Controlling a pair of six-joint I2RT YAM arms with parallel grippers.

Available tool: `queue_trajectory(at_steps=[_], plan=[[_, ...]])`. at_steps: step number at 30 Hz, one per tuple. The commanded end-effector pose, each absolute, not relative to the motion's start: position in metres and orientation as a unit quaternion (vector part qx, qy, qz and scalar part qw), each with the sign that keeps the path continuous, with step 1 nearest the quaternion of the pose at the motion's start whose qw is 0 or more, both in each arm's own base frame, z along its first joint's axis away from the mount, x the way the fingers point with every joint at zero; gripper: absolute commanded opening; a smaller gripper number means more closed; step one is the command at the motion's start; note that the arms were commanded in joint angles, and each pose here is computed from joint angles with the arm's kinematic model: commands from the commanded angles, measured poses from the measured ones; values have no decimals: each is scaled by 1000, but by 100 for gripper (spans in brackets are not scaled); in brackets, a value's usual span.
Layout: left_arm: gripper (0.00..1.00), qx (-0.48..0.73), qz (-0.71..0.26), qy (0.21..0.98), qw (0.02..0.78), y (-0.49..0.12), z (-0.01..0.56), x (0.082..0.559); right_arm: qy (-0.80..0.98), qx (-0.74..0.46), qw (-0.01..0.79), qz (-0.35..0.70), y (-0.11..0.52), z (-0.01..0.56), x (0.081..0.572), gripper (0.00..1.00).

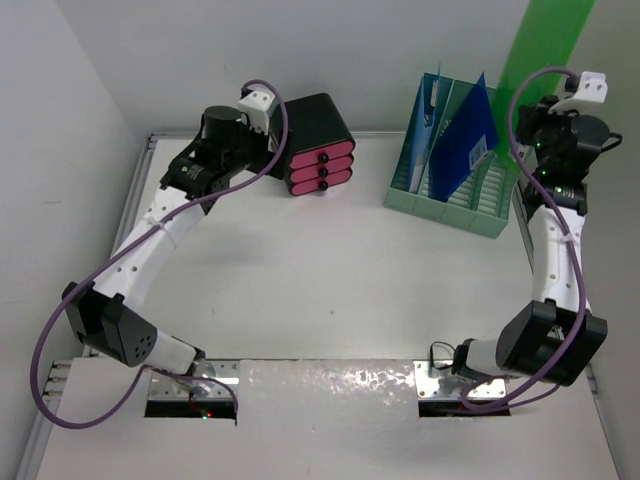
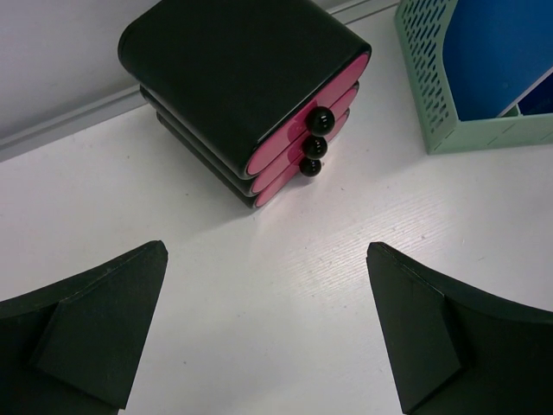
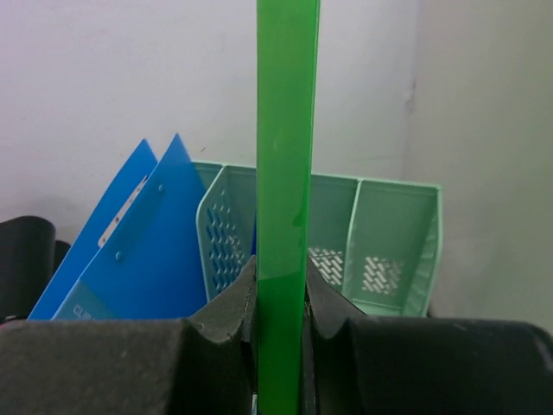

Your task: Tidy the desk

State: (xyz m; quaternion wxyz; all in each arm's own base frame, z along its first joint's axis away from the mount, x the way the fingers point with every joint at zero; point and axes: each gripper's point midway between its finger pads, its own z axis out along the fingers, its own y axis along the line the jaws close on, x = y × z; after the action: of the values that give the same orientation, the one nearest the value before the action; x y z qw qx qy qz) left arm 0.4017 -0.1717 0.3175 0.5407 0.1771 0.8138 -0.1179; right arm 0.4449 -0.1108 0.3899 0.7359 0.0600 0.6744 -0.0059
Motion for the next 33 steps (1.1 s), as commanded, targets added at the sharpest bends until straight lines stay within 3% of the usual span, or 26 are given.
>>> queue_trajectory(at_steps=[1,11,19,33], plan=[[99,177,-124,797,564,-175,333,409,587,38,809,0,-100,446,432,0],[99,175,-127,803,556,-179,325,417,541,25,841,-18,-97,372,425,0],[100,176,-118,812,544,-181,308,429,517,-7,851,-88,-78,340,421,0],[100,185,-94,817,538,-178,294,438,515,52,850,-100,-89,291,442,0]])
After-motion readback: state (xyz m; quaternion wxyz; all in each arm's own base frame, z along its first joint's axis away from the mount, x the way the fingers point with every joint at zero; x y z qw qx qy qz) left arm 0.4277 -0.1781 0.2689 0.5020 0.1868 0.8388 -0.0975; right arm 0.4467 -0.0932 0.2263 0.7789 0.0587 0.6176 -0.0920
